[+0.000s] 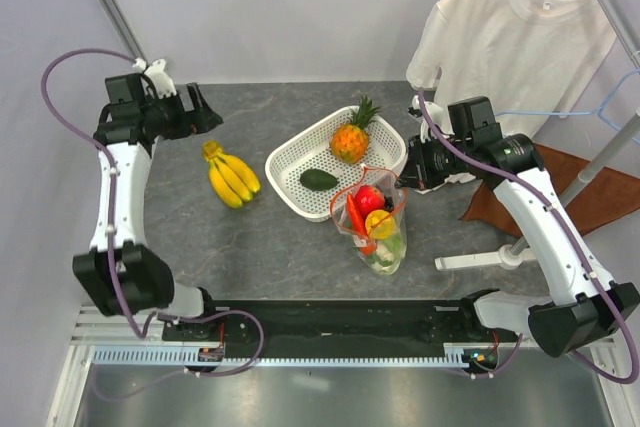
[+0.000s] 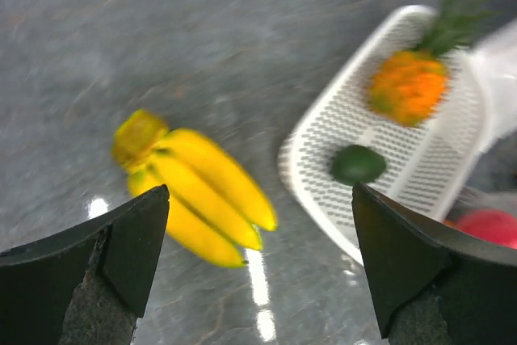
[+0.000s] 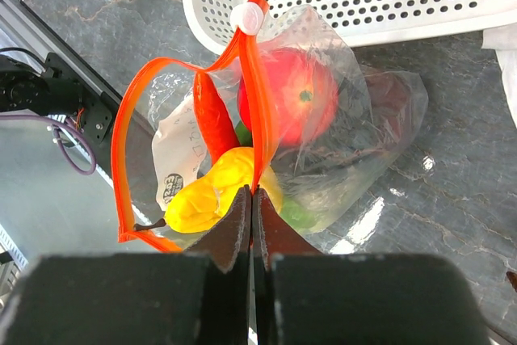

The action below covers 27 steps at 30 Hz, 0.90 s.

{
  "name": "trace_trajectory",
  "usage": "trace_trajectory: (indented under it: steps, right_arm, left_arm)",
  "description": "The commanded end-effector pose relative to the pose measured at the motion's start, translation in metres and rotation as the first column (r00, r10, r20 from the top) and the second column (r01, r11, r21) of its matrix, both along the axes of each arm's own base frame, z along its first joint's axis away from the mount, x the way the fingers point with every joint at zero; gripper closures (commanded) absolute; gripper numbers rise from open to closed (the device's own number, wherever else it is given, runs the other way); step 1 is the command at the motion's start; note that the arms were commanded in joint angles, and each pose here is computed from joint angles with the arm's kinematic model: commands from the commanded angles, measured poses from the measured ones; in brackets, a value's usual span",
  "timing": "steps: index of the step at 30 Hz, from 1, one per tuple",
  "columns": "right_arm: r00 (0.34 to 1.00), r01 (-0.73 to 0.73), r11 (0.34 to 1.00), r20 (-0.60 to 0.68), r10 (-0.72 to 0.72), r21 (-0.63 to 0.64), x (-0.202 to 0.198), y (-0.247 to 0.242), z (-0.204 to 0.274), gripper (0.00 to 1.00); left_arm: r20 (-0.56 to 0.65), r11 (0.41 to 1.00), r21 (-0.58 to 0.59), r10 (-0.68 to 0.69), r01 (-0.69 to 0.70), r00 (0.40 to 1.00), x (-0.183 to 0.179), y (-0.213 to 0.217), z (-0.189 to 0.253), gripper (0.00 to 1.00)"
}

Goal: Place the food in the zip-top bag and seal the zipper
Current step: Place the fake fruit in the zipper food storage bag, then pick up the fake fruit from the center of the board.

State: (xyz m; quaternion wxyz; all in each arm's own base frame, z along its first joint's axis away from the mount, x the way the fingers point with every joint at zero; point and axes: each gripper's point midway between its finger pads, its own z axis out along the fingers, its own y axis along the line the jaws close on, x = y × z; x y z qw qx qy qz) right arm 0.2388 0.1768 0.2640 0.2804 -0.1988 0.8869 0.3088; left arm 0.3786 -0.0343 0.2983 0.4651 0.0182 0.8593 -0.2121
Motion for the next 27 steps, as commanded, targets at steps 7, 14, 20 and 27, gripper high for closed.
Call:
trace_trajectory:
  steps: [7, 14, 20, 27]
  right_arm:
    - [0.999, -0.018, 0.999, 0.046, 0.016, 0.030, 0.004, 0.004, 0.017, 1.00]
    - [0.999, -0.015, 0.999, 0.033, 0.015, 0.028, 0.008, 0.005, 0.013, 1.00]
    - [0.999, -0.012, 1.000, 0.037, 0.011, 0.021, 0.007, 0.004, 0.012, 1.00]
    - [0.999, -0.013, 1.000, 0.034, 0.012, 0.019, 0.001, 0.002, 0.008, 1.00]
  left_arm:
    - [-0.201, 0.997, 0.063, -0.022, 0.035, 0.979, 0.052, 0.065, -0.145, 0.00]
    - [-0.252, 0.997, 0.038, -0.060, 0.071, 0.966, 0.070, 0.060, -0.196, 0.08]
    - [-0.213, 0.990, -0.033, -0.142, 0.139, 0.967, 0.074, 0.036, -0.184, 0.44]
    - [-0.079, 0.972, -0.047, -0.234, 0.231, 0.969, 0.061, -0.003, -0.104, 0.98]
